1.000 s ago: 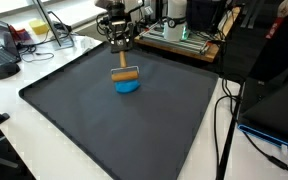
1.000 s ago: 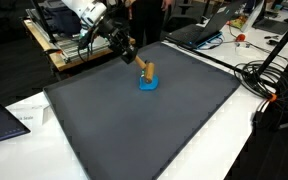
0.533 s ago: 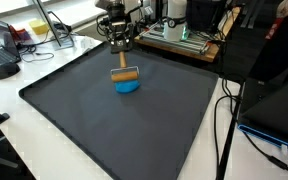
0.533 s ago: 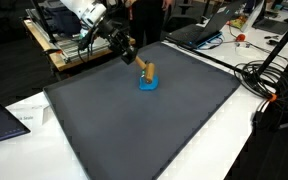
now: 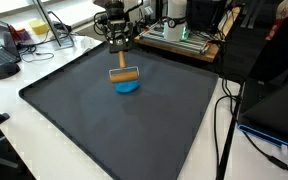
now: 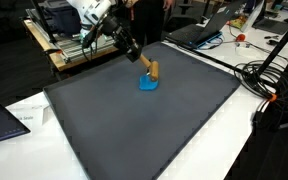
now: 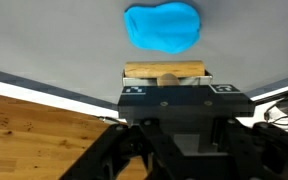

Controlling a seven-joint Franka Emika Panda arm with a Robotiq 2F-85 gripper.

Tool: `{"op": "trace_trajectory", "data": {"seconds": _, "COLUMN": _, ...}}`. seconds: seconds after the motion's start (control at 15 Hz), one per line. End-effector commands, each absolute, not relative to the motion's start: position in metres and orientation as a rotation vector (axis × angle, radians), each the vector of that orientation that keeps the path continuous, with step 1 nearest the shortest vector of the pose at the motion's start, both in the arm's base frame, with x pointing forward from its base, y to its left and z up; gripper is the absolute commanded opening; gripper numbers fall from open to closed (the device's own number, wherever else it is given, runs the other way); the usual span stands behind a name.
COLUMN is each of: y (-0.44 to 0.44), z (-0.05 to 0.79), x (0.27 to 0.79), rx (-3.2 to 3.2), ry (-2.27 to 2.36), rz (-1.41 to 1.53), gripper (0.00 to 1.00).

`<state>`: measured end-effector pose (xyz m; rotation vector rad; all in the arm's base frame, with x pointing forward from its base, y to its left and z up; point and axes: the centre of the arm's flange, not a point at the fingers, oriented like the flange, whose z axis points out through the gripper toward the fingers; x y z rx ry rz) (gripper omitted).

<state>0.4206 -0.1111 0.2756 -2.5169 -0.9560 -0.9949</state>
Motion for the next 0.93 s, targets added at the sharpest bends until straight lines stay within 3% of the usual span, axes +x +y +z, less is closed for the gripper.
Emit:
{"op": "trace_trajectory", "data": {"seconds": 0.0, "y": -0.094, "z": 0.304, "x": 0.434, "rx": -2.504, "ry": -1.047, "rz": -0.987, "gripper": 0.22}}
{"op": "trace_trajectory", "data": {"seconds": 0.87, "y": -0.022, "z": 0.391, "x": 0.495, "rx": -2.661, "ry": -1.157, "rz": -0.662, "gripper": 0.22}}
